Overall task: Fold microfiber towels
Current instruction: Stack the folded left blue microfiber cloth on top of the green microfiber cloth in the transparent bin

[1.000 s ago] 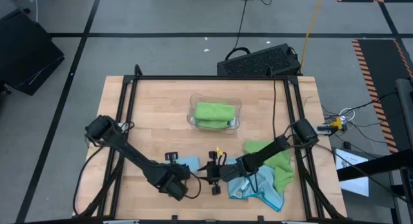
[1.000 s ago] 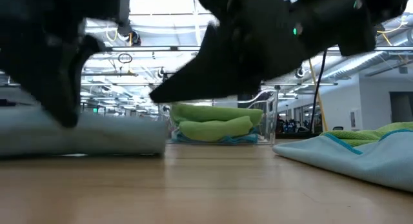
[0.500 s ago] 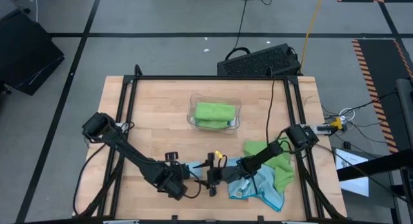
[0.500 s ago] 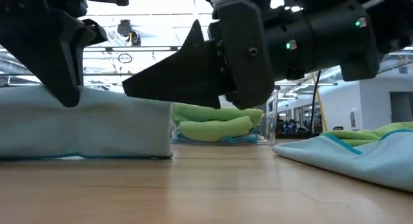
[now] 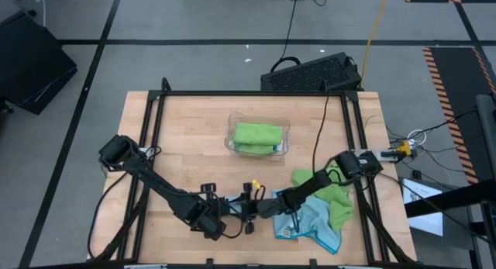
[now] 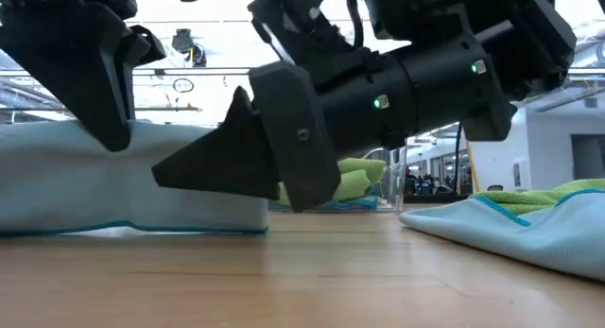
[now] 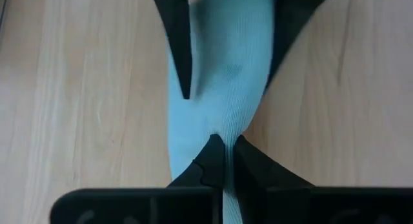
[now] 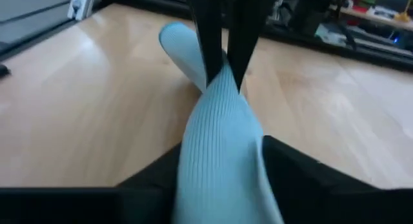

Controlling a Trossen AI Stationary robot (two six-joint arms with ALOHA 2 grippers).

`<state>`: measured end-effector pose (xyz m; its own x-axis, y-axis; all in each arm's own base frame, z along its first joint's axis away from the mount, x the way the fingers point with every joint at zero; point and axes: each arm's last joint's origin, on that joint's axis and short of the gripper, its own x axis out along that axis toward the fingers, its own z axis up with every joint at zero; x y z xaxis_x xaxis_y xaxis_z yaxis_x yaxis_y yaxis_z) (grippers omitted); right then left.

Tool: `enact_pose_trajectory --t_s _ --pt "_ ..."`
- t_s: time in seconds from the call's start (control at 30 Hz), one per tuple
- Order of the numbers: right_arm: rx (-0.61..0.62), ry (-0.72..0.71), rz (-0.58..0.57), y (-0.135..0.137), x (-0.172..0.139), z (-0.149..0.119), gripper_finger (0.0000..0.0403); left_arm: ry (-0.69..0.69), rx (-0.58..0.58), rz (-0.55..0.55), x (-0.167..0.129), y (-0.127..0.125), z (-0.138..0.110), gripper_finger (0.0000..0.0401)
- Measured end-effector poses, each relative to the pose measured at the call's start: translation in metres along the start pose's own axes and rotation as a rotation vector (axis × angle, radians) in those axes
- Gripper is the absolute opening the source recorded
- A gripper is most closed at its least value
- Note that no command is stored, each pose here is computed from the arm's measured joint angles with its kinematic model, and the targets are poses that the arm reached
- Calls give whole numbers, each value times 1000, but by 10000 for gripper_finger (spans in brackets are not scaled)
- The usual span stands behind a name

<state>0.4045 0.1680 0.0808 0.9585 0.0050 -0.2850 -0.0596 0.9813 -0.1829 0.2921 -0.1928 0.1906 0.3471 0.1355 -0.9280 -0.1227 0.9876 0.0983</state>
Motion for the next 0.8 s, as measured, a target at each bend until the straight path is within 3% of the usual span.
enact_pose_trajectory --t_s 0.23,0.8 --pt "90 26 -12 -8 3 -3 20 -16 -7 21 -1 -1 -1 21" --pt "220 36 -2 -14 6 -5 9 -191 -113 60 3 -17 -5 224"
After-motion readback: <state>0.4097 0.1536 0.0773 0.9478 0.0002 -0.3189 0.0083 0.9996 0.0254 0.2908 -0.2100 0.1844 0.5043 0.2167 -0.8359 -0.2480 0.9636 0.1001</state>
